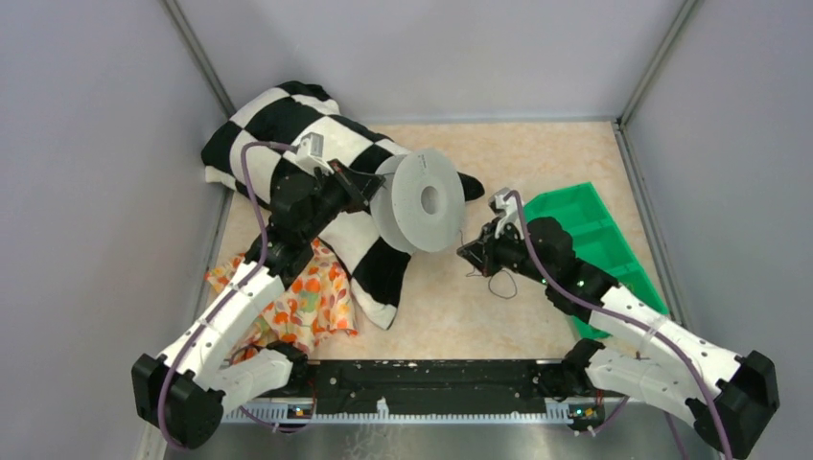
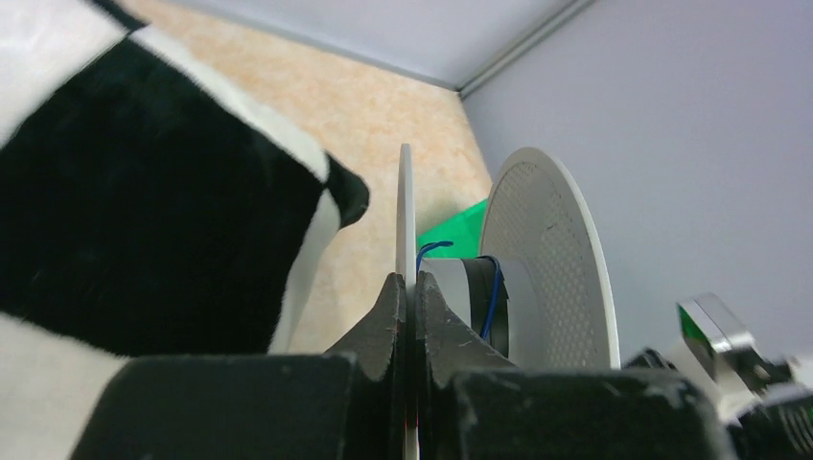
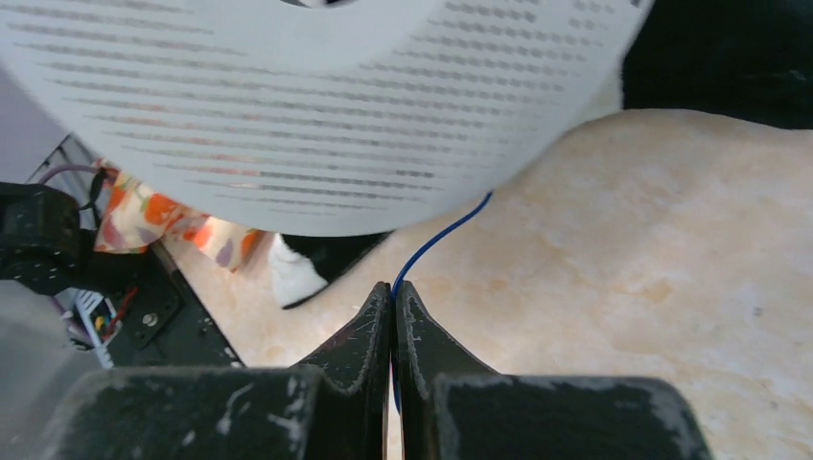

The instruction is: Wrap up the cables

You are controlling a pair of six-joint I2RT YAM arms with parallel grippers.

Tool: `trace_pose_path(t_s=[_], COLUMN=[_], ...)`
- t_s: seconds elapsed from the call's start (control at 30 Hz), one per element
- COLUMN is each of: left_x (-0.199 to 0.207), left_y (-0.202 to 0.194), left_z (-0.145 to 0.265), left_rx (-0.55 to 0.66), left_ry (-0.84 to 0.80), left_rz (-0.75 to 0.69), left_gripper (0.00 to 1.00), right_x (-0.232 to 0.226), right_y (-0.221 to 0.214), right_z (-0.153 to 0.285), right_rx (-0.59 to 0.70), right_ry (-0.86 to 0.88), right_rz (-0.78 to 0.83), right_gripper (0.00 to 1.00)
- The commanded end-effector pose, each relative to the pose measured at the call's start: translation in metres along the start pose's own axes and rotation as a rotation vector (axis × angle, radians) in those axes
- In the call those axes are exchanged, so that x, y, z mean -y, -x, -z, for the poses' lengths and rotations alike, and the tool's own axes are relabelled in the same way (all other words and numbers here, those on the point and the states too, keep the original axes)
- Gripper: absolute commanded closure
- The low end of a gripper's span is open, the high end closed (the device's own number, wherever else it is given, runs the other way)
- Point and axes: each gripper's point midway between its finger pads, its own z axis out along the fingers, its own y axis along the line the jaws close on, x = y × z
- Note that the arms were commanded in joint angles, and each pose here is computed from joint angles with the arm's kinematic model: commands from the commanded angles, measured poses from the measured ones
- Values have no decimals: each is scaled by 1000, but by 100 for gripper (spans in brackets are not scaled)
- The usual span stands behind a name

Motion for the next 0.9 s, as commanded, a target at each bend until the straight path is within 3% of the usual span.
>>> trace_pose_path(t_s=[0.0, 0.17, 0.37, 0.87], left_x=[21, -1, 10, 49], left_y=[51, 50, 42, 10], left_z=[5, 7, -4, -35], left_rx=[222, 265, 276, 227], left_ry=[-39, 76, 178, 145], left_rz=[126, 162, 40, -219], left_gripper=[100, 100, 100, 100], right_x=[-35, -59, -90, -118], right_y=[14, -9, -10, 37], right_z=[-7, -3, 1, 23], right_rx=[82, 37, -22, 74], right_ry=[84, 122, 247, 342], right_rz=[-10, 1, 4, -3], right_gripper=[100, 100, 100, 100])
